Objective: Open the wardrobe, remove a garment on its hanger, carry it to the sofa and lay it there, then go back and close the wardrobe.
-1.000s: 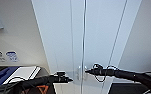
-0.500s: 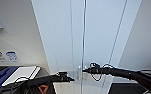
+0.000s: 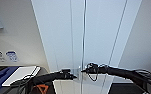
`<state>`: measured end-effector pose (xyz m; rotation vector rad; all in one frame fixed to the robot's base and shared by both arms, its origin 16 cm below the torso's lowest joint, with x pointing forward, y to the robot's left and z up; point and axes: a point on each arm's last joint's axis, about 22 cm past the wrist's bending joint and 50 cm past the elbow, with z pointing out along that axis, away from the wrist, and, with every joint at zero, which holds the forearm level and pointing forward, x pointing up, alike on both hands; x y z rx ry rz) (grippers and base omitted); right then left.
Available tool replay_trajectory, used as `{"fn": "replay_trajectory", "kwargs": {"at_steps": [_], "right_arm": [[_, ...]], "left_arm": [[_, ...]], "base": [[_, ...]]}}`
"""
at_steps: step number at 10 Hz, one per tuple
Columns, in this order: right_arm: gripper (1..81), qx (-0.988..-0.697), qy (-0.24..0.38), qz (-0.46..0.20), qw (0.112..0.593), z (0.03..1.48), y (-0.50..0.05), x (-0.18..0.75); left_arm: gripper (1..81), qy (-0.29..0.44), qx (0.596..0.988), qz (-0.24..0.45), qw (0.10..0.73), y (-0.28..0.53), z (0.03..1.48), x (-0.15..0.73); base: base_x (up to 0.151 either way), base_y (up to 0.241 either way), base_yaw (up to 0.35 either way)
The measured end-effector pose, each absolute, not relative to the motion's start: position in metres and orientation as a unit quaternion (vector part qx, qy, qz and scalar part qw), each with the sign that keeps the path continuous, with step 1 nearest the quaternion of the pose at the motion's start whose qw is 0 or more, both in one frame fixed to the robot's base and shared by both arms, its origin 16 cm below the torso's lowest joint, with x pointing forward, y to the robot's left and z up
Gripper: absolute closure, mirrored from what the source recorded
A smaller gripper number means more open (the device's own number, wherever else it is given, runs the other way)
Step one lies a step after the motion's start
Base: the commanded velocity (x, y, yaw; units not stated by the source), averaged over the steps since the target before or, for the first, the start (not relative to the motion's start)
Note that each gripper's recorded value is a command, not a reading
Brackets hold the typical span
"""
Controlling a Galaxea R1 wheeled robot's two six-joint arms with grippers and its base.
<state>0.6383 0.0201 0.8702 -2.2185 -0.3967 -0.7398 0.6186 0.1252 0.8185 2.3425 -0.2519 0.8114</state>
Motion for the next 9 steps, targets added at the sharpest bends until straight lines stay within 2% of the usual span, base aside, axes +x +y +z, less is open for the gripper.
{"fn": "replay_trajectory", "kwargs": {"at_steps": [9], "right_arm": [[1.0,-0.865,-0.153,-0.289,0.380,0.871,0.021,0.637]], "left_arm": [[1.0,-0.105,0.892,0.322,0.299,0.060,0.811,0.647]], "base": [[0.000,0.000,0.000]]}}
